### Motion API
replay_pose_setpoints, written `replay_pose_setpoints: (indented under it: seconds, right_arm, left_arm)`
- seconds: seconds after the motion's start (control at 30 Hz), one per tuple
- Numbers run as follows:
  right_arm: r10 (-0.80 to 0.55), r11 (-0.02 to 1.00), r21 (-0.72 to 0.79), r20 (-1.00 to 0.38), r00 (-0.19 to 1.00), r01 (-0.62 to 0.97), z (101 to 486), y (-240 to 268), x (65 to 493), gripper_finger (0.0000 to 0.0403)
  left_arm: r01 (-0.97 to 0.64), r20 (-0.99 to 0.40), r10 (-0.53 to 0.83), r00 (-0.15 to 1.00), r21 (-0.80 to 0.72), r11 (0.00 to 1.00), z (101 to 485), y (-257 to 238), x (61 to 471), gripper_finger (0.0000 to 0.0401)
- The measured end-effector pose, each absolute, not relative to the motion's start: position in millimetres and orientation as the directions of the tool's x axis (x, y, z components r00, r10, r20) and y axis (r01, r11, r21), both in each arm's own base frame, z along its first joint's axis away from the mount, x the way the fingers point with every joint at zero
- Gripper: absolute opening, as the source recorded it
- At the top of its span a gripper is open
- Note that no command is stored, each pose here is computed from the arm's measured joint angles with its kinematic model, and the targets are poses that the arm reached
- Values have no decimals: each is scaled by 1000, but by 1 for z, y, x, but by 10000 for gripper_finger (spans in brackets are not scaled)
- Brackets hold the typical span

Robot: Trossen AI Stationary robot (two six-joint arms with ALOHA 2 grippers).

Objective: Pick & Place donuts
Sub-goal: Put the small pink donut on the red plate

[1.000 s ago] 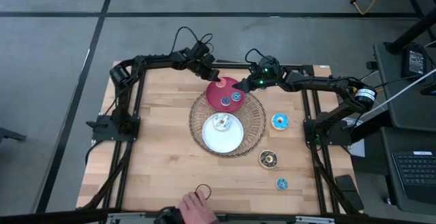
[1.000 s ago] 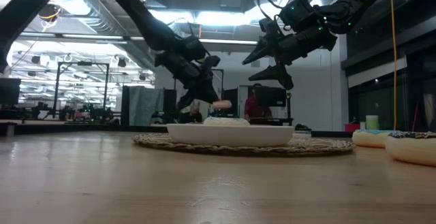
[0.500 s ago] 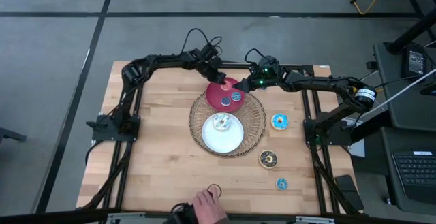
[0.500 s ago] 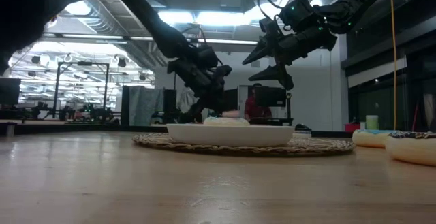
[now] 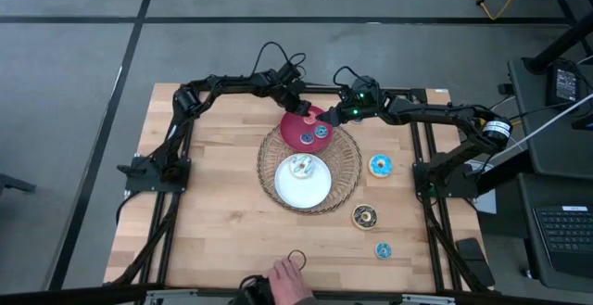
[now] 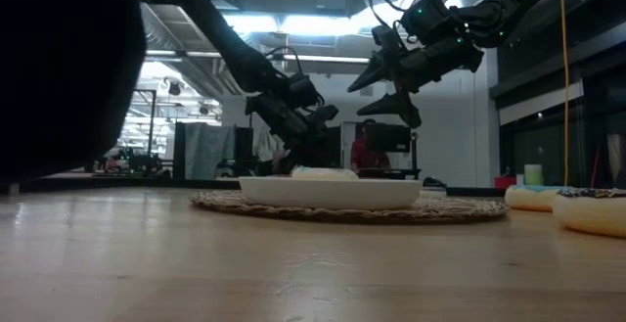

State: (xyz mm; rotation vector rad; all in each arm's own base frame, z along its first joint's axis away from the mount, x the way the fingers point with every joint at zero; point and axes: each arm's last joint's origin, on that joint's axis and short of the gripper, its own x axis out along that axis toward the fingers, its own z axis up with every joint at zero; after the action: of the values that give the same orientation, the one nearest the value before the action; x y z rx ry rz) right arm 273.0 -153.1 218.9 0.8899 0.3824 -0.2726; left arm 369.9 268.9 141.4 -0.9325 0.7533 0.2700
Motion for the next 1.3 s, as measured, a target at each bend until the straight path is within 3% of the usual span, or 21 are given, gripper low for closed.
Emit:
replay_pose_setpoints:
  seconds: [0.33,0.63,1.03,1.3]
  right_arm:
    - [-72,602,699,-433,898,386,219,-153,273,220]
    - [-72,602,699,-434,898,386,219,-153,273,220]
    - [-72,602,699,-434,898,386,219,-153,273,220]
    - [-72,602,699,-434,898,386,219,-153,273,220]
  left_arm:
    - [-530,-688,-89,720,-629,570,142,268,371,3]
    - [-632,-718,-76,692,-654,415,140,268,369,8]
    - [-651,-714,-65,697,-668,359,140,268,370,54]
    - [-615,-684,-92,723,-700,363,142,268,372,113]
